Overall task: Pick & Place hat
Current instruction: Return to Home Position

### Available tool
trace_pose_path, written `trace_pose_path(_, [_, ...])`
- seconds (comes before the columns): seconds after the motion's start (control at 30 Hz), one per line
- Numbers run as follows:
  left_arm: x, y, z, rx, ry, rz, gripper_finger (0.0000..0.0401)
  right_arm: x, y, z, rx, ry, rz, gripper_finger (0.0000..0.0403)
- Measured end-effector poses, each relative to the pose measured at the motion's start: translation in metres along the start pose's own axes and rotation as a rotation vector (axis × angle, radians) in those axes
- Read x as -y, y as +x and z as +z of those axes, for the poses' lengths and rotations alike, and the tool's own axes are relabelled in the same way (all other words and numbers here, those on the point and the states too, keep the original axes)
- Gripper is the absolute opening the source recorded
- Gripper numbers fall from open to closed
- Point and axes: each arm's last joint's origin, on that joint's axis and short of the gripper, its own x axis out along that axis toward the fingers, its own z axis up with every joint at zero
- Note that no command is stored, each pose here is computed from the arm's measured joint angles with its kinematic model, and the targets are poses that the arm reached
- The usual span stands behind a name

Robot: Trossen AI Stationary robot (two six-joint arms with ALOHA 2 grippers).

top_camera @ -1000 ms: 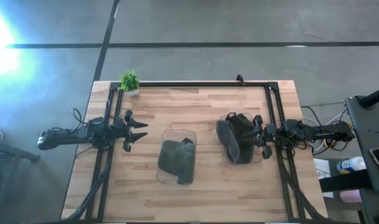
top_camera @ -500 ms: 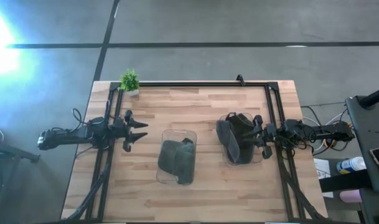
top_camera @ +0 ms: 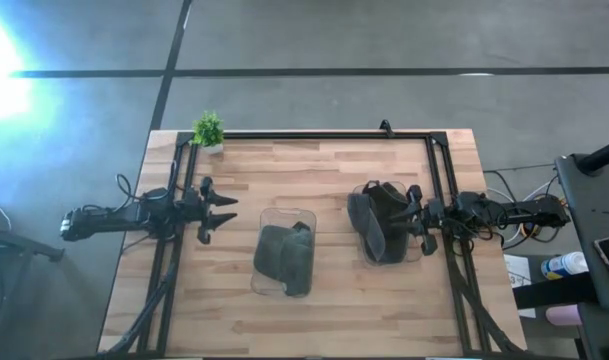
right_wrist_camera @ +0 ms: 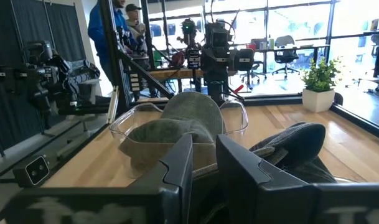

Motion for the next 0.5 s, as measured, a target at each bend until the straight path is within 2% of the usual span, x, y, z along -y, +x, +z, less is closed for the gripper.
trace_pose_path(0.5, [0.0000,0.0000,0.0001,0.000,0.000,0.000,0.0181,0.0000,0.0000,0.0001,0.001,0.000,0.000,0.0084])
